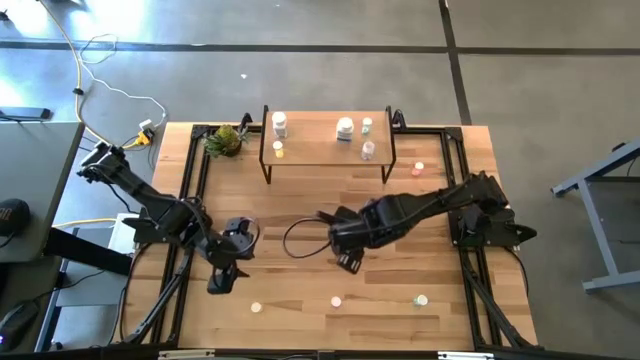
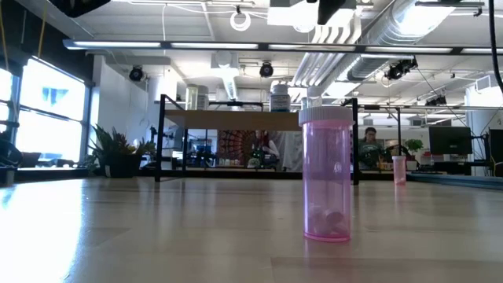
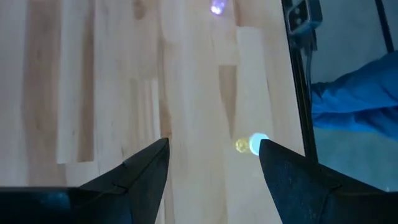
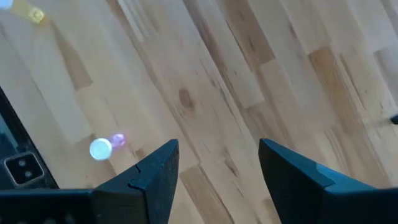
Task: Pick and place medicine bottles onto shelf by color
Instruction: Put the yellow pill bottle on the shelf
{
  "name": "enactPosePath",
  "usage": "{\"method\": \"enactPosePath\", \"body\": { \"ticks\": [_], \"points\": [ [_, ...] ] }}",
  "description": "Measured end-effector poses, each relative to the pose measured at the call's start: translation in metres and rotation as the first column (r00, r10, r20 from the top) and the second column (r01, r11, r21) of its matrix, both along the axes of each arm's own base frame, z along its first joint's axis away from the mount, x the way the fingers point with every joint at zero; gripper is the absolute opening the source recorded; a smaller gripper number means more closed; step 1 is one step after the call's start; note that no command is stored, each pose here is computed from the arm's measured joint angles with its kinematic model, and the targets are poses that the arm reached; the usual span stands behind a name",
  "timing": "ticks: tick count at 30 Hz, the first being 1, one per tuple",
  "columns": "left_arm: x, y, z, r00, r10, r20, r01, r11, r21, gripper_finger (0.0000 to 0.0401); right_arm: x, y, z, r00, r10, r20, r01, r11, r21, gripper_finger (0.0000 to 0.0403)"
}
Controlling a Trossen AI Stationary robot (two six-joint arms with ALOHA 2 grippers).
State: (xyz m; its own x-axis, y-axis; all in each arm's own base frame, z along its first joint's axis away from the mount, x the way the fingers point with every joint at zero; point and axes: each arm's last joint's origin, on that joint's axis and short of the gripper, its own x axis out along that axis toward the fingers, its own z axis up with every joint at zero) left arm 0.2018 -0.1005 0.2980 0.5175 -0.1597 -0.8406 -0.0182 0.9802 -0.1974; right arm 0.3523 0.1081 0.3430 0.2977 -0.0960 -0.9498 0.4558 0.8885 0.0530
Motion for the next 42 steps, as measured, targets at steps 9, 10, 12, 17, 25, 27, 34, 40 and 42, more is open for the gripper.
{"method": "enactPosePath", "body": {
  "ticks": [9, 10, 12, 17, 25, 27, 34, 40, 42],
  "points": [
    [0.007, -0.030, -0.019, 0.997, -0.072, -0.035, 0.074, 0.996, 0.057, 0.0241, 0.004, 0.001, 0.006, 0.991, -0.078, 0.107, 0.085, 0.995, -0.054, 0.0213],
    [0.009, -0.033, -0.021, 0.997, -0.073, -0.035, 0.075, 0.995, 0.059, 0.0241, 0.005, -0.001, 0.006, 0.990, -0.085, 0.112, 0.092, 0.994, -0.055, 0.0213],
    [0.011, -0.039, -0.027, 0.996, -0.078, -0.053, 0.081, 0.995, 0.063, 0.0241, 0.007, -0.007, 0.006, 0.989, -0.099, 0.113, 0.106, 0.993, -0.055, 0.0213],
    [0.015, -0.054, -0.040, 0.993, -0.087, -0.082, 0.092, 0.993, 0.070, 0.0241, 0.012, -0.023, 0.007, 0.985, -0.122, 0.121, 0.130, 0.990, -0.061, 0.0213],
    [0.020, -0.075, -0.063, 0.988, -0.091, -0.128, 0.105, 0.989, 0.104, 0.0241, 0.010, -0.053, 0.019, 0.972, -0.173, 0.161, 0.184, 0.981, -0.056, 0.0213],
    [0.022, -0.081, -0.068, 0.987, -0.103, -0.125, 0.116, 0.988, 0.103, 0.0241, 0.007, -0.058, 0.025, 0.969, -0.170, 0.180, 0.183, 0.982, -0.055, 0.0213],
    [0.028, -0.093, -0.088, 0.981, -0.115, -0.157, 0.136, 0.982, 0.130, 0.0241, -0.002, -0.064, 0.041, 0.953, -0.183, 0.242, 0.198, 0.979, -0.037, 0.0213],
    [0.035, -0.100, -0.102, 0.976, -0.136, -0.167, 0.159, 0.978, 0.132, 0.0241, -0.007, -0.065, 0.046, 0.947, -0.186, 0.260, 0.204, 0.978, -0.042, 0.0213],
    [0.037, -0.101, -0.106, 0.975, -0.136, -0.173, 0.160, 0.978, 0.133, 0.0241, -0.007, -0.065, 0.046, 0.947, -0.186, 0.260, 0.204, 0.978, -0.042, 0.0213]
  ]
}}
